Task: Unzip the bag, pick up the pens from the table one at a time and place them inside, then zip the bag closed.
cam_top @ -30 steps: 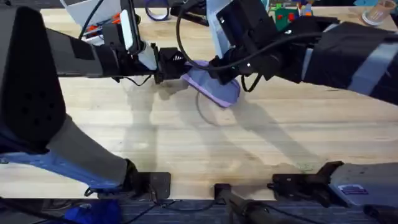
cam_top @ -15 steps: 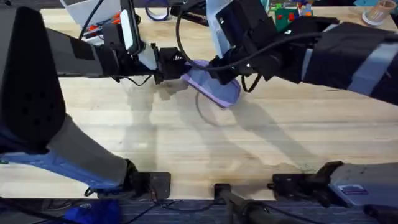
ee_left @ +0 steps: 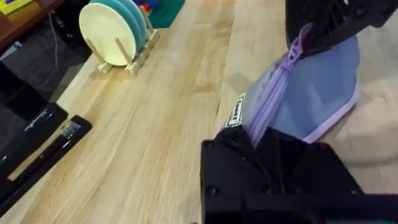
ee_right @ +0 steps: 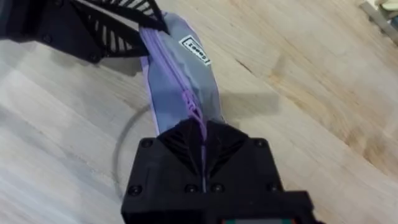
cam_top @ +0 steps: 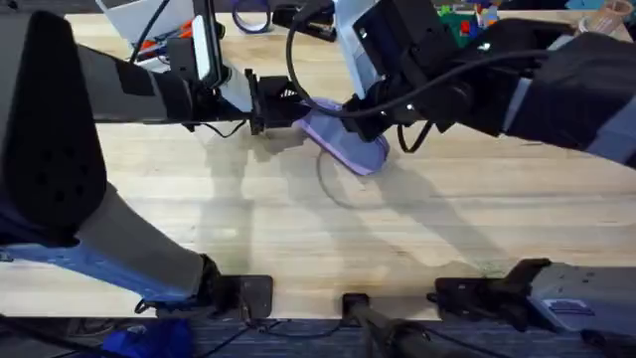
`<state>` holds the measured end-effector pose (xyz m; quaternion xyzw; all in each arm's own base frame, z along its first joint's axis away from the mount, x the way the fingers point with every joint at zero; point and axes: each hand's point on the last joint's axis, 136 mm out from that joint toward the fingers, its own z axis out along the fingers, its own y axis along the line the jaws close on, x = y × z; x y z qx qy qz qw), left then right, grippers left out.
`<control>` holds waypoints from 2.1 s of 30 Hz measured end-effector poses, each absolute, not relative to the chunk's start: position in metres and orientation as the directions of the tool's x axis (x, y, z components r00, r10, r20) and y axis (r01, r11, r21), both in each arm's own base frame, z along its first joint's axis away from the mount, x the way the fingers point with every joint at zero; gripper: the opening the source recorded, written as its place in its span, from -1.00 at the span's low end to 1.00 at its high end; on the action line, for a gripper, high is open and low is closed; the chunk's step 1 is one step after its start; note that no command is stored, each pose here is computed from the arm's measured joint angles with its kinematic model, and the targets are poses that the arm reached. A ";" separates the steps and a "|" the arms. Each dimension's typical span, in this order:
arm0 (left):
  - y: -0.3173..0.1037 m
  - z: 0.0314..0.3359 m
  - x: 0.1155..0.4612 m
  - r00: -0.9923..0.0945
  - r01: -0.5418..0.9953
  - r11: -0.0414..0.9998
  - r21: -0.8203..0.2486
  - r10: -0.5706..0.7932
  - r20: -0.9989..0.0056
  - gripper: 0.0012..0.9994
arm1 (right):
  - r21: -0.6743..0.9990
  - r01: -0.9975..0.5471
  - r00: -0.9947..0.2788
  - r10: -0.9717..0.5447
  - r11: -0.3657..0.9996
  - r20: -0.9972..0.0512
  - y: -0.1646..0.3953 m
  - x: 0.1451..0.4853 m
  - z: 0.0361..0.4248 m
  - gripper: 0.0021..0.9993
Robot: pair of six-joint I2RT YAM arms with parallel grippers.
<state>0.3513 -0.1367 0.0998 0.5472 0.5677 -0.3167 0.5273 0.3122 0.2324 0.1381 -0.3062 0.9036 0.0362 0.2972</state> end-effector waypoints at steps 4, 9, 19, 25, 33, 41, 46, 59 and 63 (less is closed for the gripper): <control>-0.138 0.101 0.350 0.155 0.958 0.193 0.214 0.278 -0.948 -0.92 | -0.121 -0.584 -0.642 -0.548 0.803 -0.537 0.228 0.306 0.137 -0.94; -0.140 0.102 0.348 0.158 0.959 0.188 0.212 0.269 -0.950 -0.92 | -0.122 -0.586 -0.649 -0.554 0.801 -0.522 0.225 0.302 0.138 -0.94; -0.138 0.097 0.350 0.146 0.957 0.199 0.210 0.294 -0.945 -0.92 | -0.144 -0.582 -0.671 -0.572 0.801 -0.472 0.204 0.284 0.145 -0.95; -0.134 0.094 0.353 0.137 0.953 0.216 0.212 0.314 -0.939 -0.92 | -0.165 -0.583 -0.694 -0.593 0.796 -0.409 0.190 0.272 0.141 -0.95; -0.131 0.094 0.354 0.136 0.951 0.224 0.213 0.318 -0.938 -0.92 | -0.176 -0.593 -0.725 -0.616 0.786 -0.308 0.172 0.253 0.132 -0.94; -0.131 0.094 0.354 0.136 0.951 0.224 0.213 0.318 -0.938 -0.92 | -0.172 -0.583 -0.718 -0.602 0.794 -0.348 0.165 0.245 0.151 -0.94; -0.131 0.094 0.354 0.136 0.951 0.224 0.213 0.318 -0.938 -0.92 | -0.168 -0.576 -0.707 -0.591 0.800 -0.389 0.164 0.244 0.163 -0.94; -0.131 0.094 0.354 0.136 0.951 0.224 0.214 0.318 -0.938 -0.92 | -0.170 -0.574 -0.705 -0.589 0.801 -0.395 0.164 0.244 0.164 -0.94; -0.131 0.094 0.354 0.136 0.951 0.224 0.214 0.318 -0.938 -0.92 | -0.170 -0.574 -0.705 -0.589 0.801 -0.395 0.164 0.244 0.164 -0.94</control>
